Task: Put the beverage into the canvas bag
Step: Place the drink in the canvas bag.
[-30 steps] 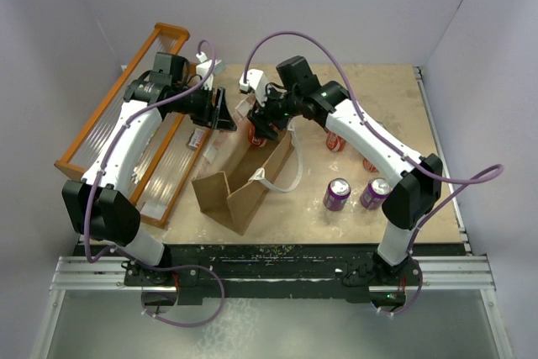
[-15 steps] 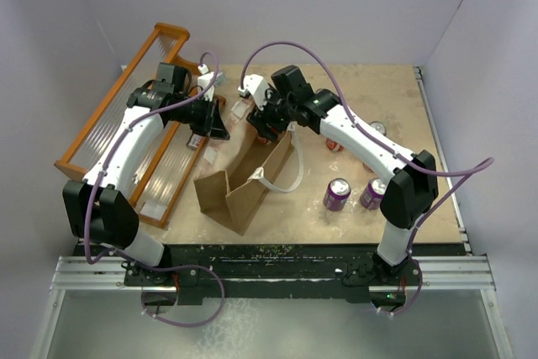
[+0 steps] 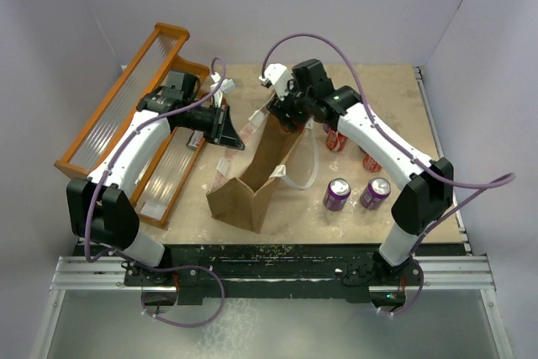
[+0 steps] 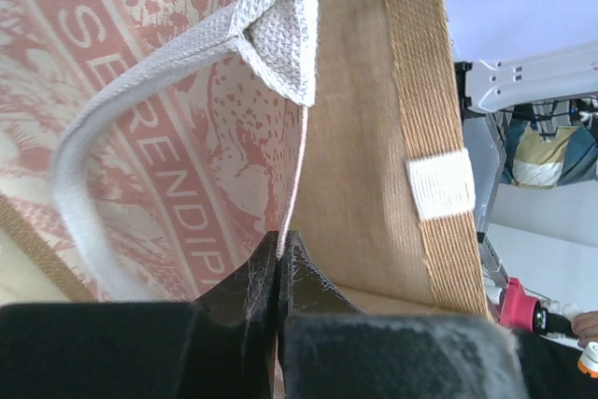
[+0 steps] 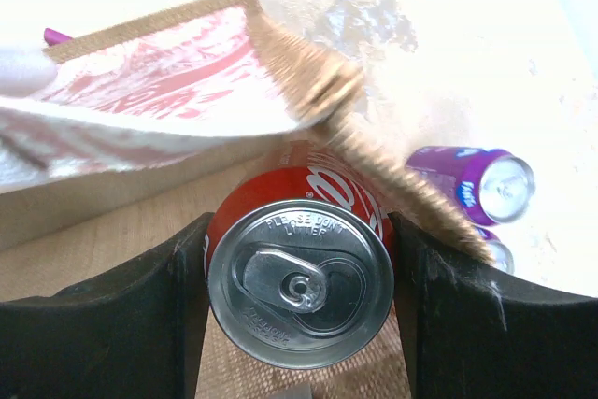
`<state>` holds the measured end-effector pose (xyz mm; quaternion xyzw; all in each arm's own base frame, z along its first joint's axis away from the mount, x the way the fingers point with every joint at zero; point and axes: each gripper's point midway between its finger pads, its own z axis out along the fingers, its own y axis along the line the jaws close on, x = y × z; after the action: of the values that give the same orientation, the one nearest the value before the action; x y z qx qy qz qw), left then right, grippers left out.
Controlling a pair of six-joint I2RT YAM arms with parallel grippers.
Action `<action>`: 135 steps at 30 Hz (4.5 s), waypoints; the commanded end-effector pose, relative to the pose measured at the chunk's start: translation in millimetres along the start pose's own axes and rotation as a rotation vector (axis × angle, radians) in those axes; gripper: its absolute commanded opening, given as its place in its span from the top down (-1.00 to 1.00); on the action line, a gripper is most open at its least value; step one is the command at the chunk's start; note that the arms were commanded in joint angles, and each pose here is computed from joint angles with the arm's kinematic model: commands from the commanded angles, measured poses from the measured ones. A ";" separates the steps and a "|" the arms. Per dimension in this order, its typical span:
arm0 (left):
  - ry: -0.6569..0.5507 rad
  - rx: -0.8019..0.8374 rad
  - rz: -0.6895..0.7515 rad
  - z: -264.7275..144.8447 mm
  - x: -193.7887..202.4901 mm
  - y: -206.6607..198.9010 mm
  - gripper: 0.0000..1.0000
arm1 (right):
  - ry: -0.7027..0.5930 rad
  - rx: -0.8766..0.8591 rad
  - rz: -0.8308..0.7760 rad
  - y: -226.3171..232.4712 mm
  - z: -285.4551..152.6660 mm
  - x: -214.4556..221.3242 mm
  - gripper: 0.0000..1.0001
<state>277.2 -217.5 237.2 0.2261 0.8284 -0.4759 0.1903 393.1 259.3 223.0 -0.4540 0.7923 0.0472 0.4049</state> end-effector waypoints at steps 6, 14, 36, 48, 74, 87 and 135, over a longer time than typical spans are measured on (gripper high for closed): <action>0.045 0.035 -0.037 9.2 12.2 -10.4 1.00 | -0.200 0.021 -0.048 -30.6 -52.7 -35.7 1.00; 0.004 -0.099 0.027 2.1 -6.9 4.1 0.30 | -0.268 -0.109 -0.020 7.7 -33.5 -63.6 1.00; -0.099 -0.231 0.041 -29.9 -44.3 28.7 0.15 | -0.312 -0.042 -0.021 35.7 22.4 -83.2 1.00; -0.088 -0.186 0.016 -22.8 -31.7 30.8 1.00 | -0.246 -0.021 0.104 40.0 21.5 -94.1 1.00; -0.094 -0.219 -0.079 -30.1 -16.3 50.6 1.00 | -0.233 0.037 0.211 57.9 68.0 -53.4 1.00; -0.045 -0.275 -0.018 -31.6 -10.3 66.0 0.92 | -0.294 0.083 0.177 56.2 107.3 -49.2 1.00; -0.059 -0.257 -0.046 -28.8 -11.8 64.9 0.89 | -0.356 -0.064 0.132 72.4 101.1 -88.0 -0.71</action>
<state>322.6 -157.1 201.6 0.1665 0.8937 -0.3482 0.2286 425.8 384.3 124.1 -0.3912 0.7839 0.1290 0.4645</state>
